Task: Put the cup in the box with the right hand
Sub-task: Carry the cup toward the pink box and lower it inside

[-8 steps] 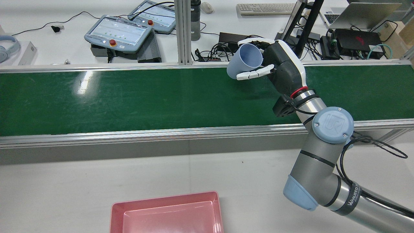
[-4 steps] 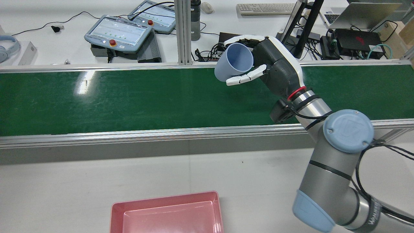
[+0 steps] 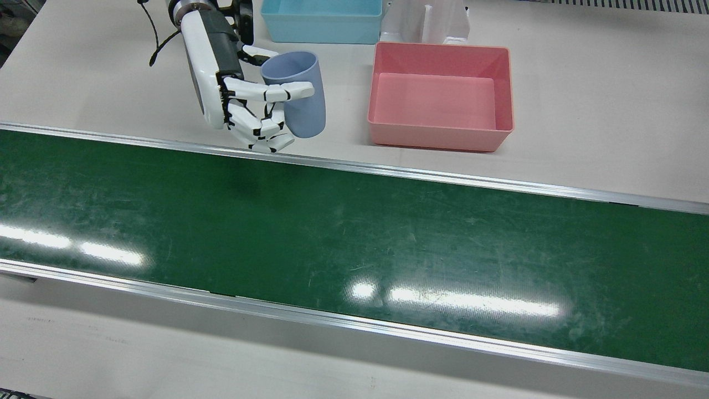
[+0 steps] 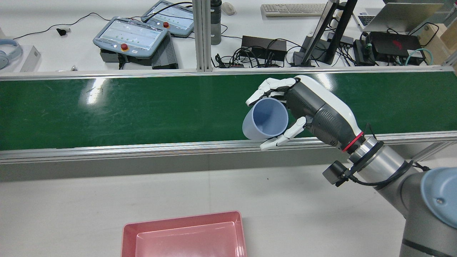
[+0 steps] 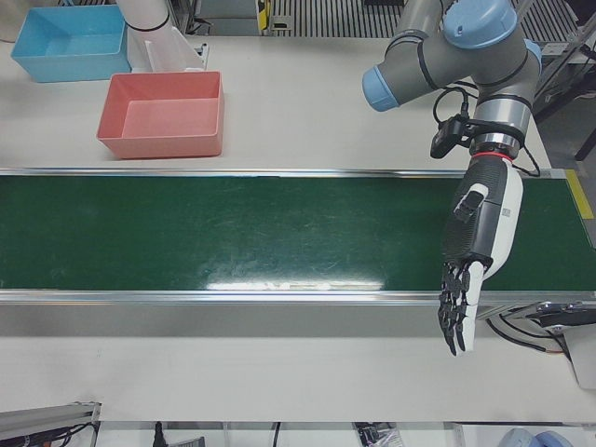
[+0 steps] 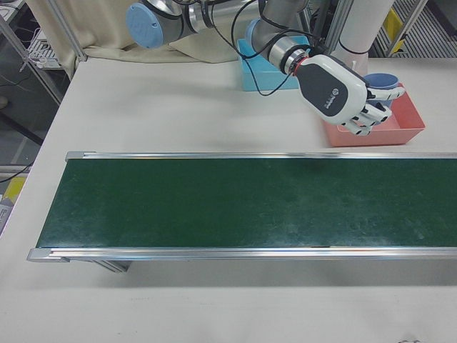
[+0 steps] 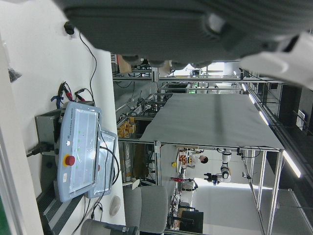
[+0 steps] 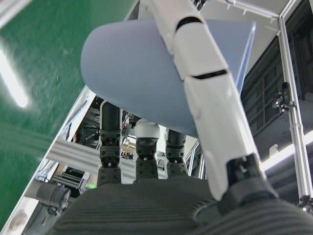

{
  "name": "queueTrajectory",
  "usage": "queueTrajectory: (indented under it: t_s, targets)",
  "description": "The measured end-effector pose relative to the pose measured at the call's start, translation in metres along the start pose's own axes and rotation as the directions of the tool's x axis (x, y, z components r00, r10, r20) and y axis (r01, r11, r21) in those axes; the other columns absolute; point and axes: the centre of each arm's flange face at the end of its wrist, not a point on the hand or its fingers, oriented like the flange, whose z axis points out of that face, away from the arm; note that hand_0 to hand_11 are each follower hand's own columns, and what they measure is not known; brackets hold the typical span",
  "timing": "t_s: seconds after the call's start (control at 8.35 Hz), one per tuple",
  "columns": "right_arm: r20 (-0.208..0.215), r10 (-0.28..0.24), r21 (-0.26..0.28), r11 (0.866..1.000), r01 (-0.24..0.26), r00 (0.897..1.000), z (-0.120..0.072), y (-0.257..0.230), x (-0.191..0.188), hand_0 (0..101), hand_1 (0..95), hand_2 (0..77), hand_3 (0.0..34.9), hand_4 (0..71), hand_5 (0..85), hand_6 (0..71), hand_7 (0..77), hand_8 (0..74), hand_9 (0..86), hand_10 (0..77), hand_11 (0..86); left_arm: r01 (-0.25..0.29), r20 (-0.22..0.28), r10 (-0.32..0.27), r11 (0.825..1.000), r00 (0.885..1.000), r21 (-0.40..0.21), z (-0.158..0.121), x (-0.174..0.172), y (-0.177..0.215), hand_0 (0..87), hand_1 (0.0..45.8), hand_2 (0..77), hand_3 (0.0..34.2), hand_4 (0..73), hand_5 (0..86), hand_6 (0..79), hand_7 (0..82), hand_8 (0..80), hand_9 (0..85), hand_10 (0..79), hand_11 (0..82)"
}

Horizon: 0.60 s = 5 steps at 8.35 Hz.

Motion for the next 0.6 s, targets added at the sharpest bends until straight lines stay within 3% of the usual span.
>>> queueTrajectory:
  t_s: [0.24,0.6]
  targets:
    - [-0.078,0.002,-0.045,0.999,-0.006,0.997,-0.014,0.048,0.063,77,23.5,15.3,11.1,34.9,19.1,30.0,70.4,42.5,75.3,28.9,45.3,0.0,0.0,0.0,1.0,1.0,0.001,0.0,0.0,0.0,0.0,0.5,0.5,0.0,0.0,0.0,0.0,0.0,0.0,0.0,0.0,0.0]
    - [-0.123,0.044,-0.057,0.997,-0.052,0.991,-0.021,0.079,0.147,75,23.5,15.3,11.1,34.9,19.1,28.4,70.4,42.0,74.2,28.4,45.3,0.001,0.0,-0.001,1.0,1.0,0.002,0.0,0.0,0.0,0.0,0.5,0.5,0.0,0.0,0.0,0.0,0.0,0.0,0.0,0.0,0.0]
